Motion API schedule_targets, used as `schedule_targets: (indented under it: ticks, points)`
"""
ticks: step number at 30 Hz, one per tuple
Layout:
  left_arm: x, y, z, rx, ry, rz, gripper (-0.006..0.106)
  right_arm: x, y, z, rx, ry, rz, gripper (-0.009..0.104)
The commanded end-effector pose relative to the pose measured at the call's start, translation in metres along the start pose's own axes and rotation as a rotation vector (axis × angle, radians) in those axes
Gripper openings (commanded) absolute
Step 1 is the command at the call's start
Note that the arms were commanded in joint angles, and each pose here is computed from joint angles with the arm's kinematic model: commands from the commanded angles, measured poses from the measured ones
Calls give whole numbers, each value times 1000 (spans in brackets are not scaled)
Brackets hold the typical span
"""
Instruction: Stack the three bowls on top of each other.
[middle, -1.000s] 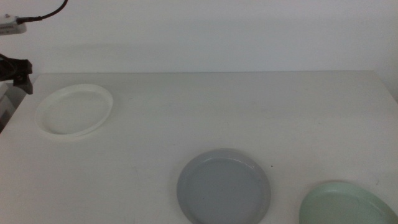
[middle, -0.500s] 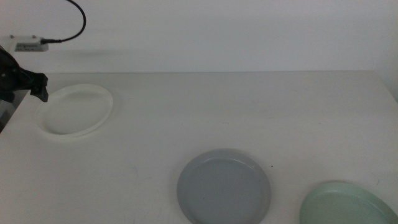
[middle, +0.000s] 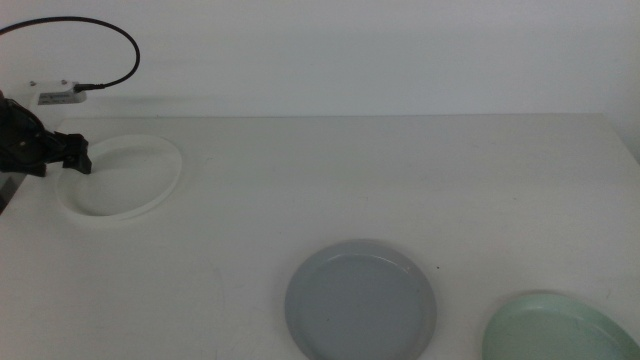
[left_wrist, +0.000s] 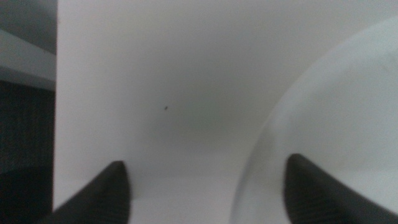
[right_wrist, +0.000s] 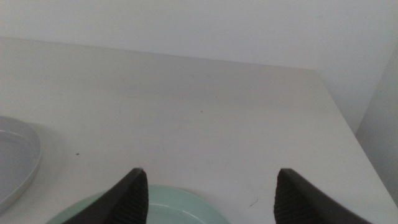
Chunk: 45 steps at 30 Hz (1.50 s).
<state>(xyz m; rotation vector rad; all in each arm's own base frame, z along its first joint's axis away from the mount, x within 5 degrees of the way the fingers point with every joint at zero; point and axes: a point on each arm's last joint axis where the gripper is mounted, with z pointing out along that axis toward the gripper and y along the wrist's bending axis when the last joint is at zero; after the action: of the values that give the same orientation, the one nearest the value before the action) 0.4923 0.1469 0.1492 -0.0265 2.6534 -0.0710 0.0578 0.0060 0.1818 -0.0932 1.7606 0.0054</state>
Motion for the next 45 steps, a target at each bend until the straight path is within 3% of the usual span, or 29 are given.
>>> schedule_targets:
  ticks: [1,4,7,12,17,23,33,45]
  points:
    - [-17,-5,-28,-5,-73,22,63,-8,-3,0,38,-63,-11,52]
    - [-17,-8,-28,20,-66,13,28,-8,-3,0,38,-63,-11,52]
    - [-16,-10,-32,45,-57,0,0,-8,-3,0,38,-63,-11,52]
    - [-21,-15,-57,57,-58,-2,0,-8,-3,0,38,-63,-11,52]
    - [-21,-25,-96,77,-52,-80,0,-8,-3,0,38,-63,-11,52]
    - [-4,-60,-144,85,-74,-40,0,-8,-3,0,38,-63,-11,52]
    - [57,-158,-202,162,-142,42,0,-8,-3,0,38,-63,-12,52]
    - [115,-292,-188,362,-92,213,0,-8,-3,0,38,-63,-11,52]
